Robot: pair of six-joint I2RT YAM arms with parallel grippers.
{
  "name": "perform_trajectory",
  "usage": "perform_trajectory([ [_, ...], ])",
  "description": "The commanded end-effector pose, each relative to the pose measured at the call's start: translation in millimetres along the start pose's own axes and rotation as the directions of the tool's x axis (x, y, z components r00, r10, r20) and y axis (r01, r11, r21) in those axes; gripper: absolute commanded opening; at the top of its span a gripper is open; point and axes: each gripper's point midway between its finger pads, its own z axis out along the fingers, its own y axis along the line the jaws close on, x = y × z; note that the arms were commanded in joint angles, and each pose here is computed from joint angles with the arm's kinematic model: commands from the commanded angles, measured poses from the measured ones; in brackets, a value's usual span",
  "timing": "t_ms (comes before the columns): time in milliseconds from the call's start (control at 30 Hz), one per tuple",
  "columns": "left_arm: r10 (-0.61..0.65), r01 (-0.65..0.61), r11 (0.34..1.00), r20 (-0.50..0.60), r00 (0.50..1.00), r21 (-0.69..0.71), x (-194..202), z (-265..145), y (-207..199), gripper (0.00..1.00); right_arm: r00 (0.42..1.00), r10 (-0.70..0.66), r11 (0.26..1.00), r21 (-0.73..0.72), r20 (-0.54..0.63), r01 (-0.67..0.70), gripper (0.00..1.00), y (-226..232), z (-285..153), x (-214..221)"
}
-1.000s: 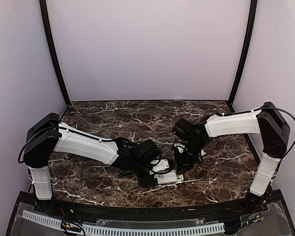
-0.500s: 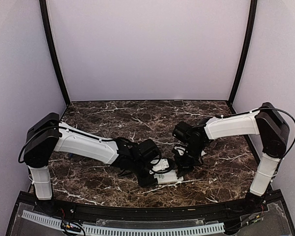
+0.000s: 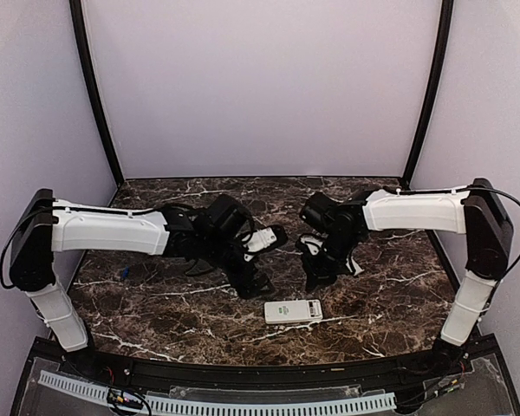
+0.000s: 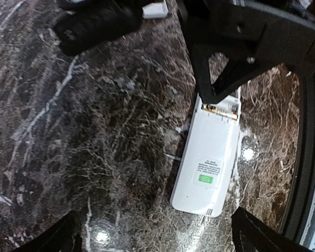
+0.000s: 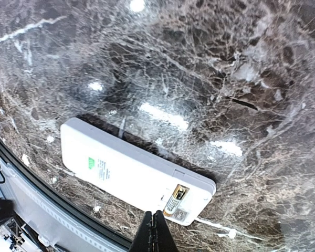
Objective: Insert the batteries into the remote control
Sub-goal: Pick up the battery from the corner of the board.
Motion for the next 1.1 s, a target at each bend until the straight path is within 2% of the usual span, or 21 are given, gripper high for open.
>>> perform_trajectory([
  [0, -0.196, 0.201, 0.979, 0.116, 0.974, -0.03, -18, -50, 33, 0.99, 0.996, -0.045, 0.999, 0.024, 0.078, 0.043, 0.02, -2, -32, -10],
  [33, -0.275, 0.29, 0.951, 0.135, 0.952, -0.103, -10, -59, 66, 0.99, 0.994, -0.051, 0.999, 0.025, 0.093, 0.048, 0.02, -3, -35, -12],
  [100, -0.455, 0.489, 0.849, 0.192, 0.87, -0.202, 11, -84, 118, 0.99, 0.992, -0.062, 0.998, 0.026, 0.113, 0.06, 0.03, -5, -40, -15],
  [133, -0.543, 0.584, 0.78, 0.22, 0.811, -0.227, 24, -95, 135, 0.99, 0.99, -0.073, 0.997, 0.024, 0.121, 0.071, 0.04, -4, -40, -16],
  [200, -0.679, 0.728, 0.588, 0.275, 0.681, -0.352, 73, -118, 183, 0.99, 0.988, -0.093, 0.996, 0.028, 0.127, 0.09, 0.05, -6, -39, -16],
  [300, -0.793, 0.833, 0.34, 0.342, 0.504, -0.437, 143, -147, 226, 0.99, 0.984, -0.122, 0.992, 0.04, 0.13, 0.117, 0.07, -10, -35, -17],
  [367, -0.82, 0.851, 0.219, 0.384, 0.426, -0.477, 174, -162, 239, 0.99, 0.981, -0.141, 0.99, 0.042, 0.136, 0.137, 0.08, -11, -33, -18],
  [433, -0.828, 0.843, 0.147, 0.402, 0.391, -0.518, 192, -176, 246, 0.99, 0.977, -0.161, 0.987, 0.041, 0.142, 0.157, 0.1, -12, -32, -19],
  [500, -0.838, 0.826, 0.142, 0.378, 0.393, -0.546, 200, -184, 249, 0.99, 0.971, -0.189, 0.982, 0.041, 0.149, 0.185, 0.12, -12, -31, -20],
  [567, -0.839, 0.79, 0.243, 0.286, 0.462, -0.563, 194, -186, 250, 0.99, 0.963, -0.217, 0.976, 0.036, 0.161, 0.214, 0.14, -12, -31, -23],
  [600, -0.833, 0.731, 0.337, 0.174, 0.525, -0.594, 191, -190, 249, 0.99, 0.96, -0.228, 0.974, 0.031, 0.163, 0.226, 0.15, -12, -30, -25],
  [633, -0.871, 0.679, 0.368, 0.021, 0.491, -0.636, 212, -186, 234, 0.98, 0.957, -0.239, 0.971, 0.026, 0.165, 0.238, 0.15, -12, -29, -26],
  [667, -0.848, 0.621, 0.395, -0.008, 0.53, -0.677, 202, -204, 245, 0.97, 0.954, -0.248, 0.969, 0.019, 0.166, 0.248, 0.15, -12, -29, -27],
  [700, -0.867, 0.565, 0.431, -0.148, 0.477, -0.703, 222, -204, 231, 0.94, 0.951, -0.263, 0.964, 0.014, 0.165, 0.264, 0.16, -12, -28, -29],
  [733, -0.867, 0.524, 0.429, -0.172, 0.468, -0.736, 224, -214, 235, 0.93, 0.948, -0.272, 0.962, 0.011, 0.164, 0.274, 0.16, -13, -28, -30],
  [767, -0.871, 0.493, 0.455, -0.256, 0.42, -0.741, 237, -212, 226, 0.92, 0.946, -0.28, 0.959, 0.01, 0.164, 0.282, 0.16, -13, -28, -32],
  [833, -0.867, 0.489, 0.489, -0.339, 0.365, -0.723, 252, -205, 211, 0.91, 0.942, -0.293, 0.955, 0.013, 0.162, 0.295, 0.17, -14, -29, -33],
  [933, -0.876, 0.51, 0.481, -0.366, 0.314, -0.713, 268, -200, 202, 0.88, 0.937, -0.309, 0.95, 0.015, 0.162, 0.311, 0.17, -16, -30, -34],
  [1067, -0.895, 0.543, 0.447, -0.347, 0.282, -0.711, 278, -203, 205, 0.87, 0.934, -0.319, 0.947, 0.019, 0.158, 0.321, 0.18, -19, -30, -32],
])
